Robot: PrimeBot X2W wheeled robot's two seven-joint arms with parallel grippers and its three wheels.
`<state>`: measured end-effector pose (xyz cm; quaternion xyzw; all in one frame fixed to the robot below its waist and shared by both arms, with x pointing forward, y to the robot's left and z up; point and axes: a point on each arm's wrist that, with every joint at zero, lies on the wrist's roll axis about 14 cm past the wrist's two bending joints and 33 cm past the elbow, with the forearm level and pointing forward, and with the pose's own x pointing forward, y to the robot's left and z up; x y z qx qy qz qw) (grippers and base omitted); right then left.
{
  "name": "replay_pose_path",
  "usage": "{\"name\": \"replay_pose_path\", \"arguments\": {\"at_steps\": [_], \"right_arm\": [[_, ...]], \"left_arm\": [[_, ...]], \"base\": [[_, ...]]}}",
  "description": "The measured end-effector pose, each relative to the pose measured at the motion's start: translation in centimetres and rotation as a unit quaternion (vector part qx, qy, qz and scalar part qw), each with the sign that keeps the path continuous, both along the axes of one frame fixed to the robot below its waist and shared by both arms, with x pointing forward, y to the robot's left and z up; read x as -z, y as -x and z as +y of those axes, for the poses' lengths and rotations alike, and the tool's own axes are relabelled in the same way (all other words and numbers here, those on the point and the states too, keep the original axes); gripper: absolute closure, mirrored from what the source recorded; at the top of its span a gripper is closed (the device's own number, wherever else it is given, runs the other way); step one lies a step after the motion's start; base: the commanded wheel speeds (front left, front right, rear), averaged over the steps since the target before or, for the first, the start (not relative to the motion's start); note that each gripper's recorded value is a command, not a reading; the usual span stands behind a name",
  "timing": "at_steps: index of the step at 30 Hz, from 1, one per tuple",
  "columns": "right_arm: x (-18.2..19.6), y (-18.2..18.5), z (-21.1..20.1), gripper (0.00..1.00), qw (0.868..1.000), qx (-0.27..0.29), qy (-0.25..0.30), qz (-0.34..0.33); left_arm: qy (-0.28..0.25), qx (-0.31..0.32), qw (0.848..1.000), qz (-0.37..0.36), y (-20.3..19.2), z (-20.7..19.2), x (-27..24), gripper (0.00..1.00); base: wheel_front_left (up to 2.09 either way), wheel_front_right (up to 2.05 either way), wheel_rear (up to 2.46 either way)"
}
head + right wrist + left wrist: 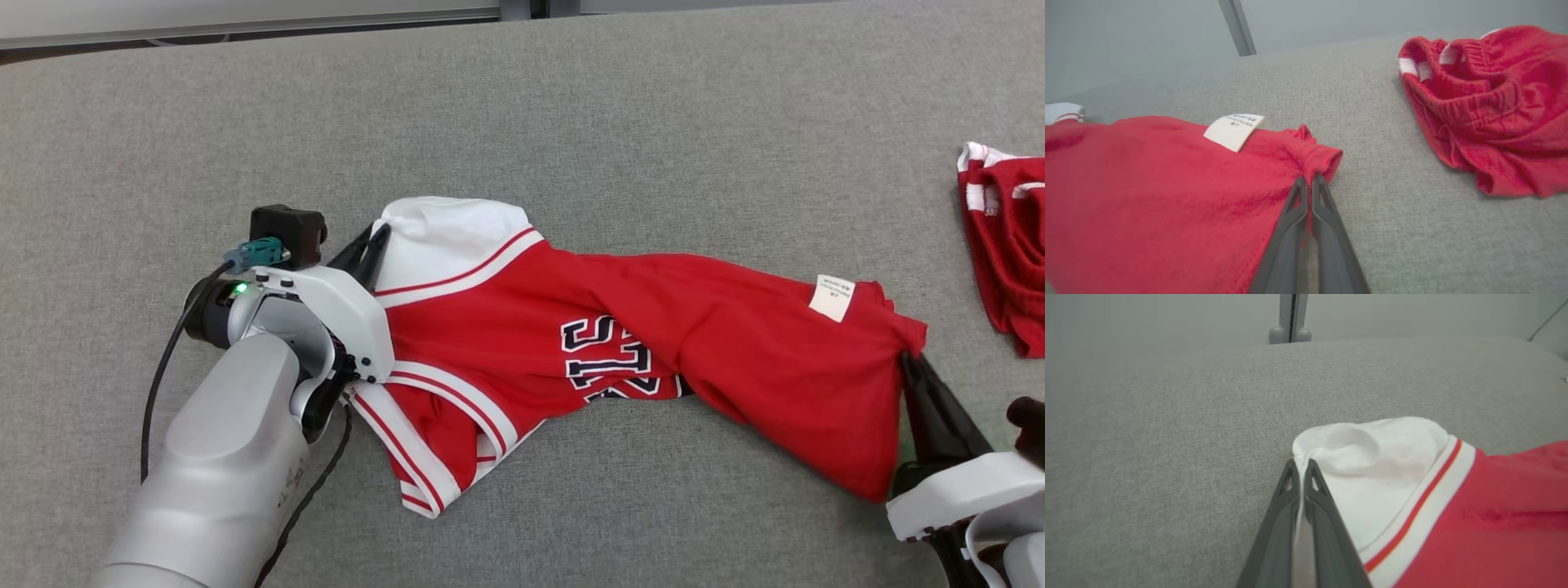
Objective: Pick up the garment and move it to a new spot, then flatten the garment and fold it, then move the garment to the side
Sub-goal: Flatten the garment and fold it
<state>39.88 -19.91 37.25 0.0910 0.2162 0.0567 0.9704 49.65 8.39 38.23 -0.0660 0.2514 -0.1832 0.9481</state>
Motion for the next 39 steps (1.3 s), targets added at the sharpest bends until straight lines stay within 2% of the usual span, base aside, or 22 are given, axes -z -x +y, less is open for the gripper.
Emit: {"name": "replay_pose_path", "arguments": {"at_steps": [6,11,12,15,20,22,24,26,30,32,35,39], "right_arm": [[-3.6,-1.1,-0.9,1.00,0.996,0.001,0.024,-0.081],[-9.3,-2.4,-1.1,1.00,0.983,-0.010,0.050,-0.174],[-12.3,-2.8,-1.2,1.00,0.974,-0.015,0.062,-0.216],[-17.3,-3.3,-0.9,1.00,0.957,-0.023,0.076,-0.278],[-25.4,-3.1,-0.6,1.00,0.921,-0.033,0.101,-0.375],[-28.2,-2.7,-0.2,1.00,0.907,-0.035,0.105,-0.407],[-30.7,-2.2,0.2,1.00,0.893,-0.037,0.105,-0.437],[-32.2,-1.8,0.2,1.00,0.886,-0.035,0.100,-0.452],[-33.7,-1.8,-0.1,1.00,0.879,-0.025,0.088,-0.468],[-33.4,-2.2,0.1,1.00,0.882,-0.024,0.080,-0.464],[-33.2,-3.5,0.4,1.00,0.885,-0.026,0.064,-0.460],[-33.9,-6.4,0.9,1.00,0.882,-0.030,0.046,-0.468]], "left_arm": [[0.025,-0.015,0.995,-0.094,-1.7,0.3,-4.0,1.00],[0.053,-0.033,0.978,-0.200,-2.4,0.9,-10.0,1.00],[0.064,-0.038,0.964,-0.254,-2.4,1.3,-13.7,1.00],[0.077,-0.045,0.938,-0.336,-1.4,1.9,-19.6,1.00],[0.080,-0.059,0.878,-0.467,1.8,3.4,-29.9,1.00],[0.078,-0.060,0.859,-0.502,3.4,3.8,-33.2,1.00],[0.068,-0.062,0.845,-0.527,4.7,4.2,-35.7,1.00],[0.065,-0.062,0.834,-0.544,5.9,4.4,-37.5,1.00],[0.063,-0.060,0.832,-0.548,6.5,4.4,-38.6,1.00],[0.068,-0.060,0.835,-0.543,6.1,4.4,-38.6,1.00],[0.069,-0.056,0.841,-0.534,4.6,4.3,-38.2,1.00],[0.071,-0.047,0.844,-0.529,1.1,3.8,-38.3,1.00]], "base": [[0.00,0.00,0.00],[0.00,0.00,0.00],[0.00,0.00,0.00],[0.00,0.00,0.00],[0.00,0.00,0.00],[0.00,0.00,0.00],[0.00,0.00,0.00],[0.00,0.00,0.00],[0.00,0.00,0.00],[0.00,0.00,0.00],[0.00,0.00,0.00],[0.00,0.00,0.00]]}}
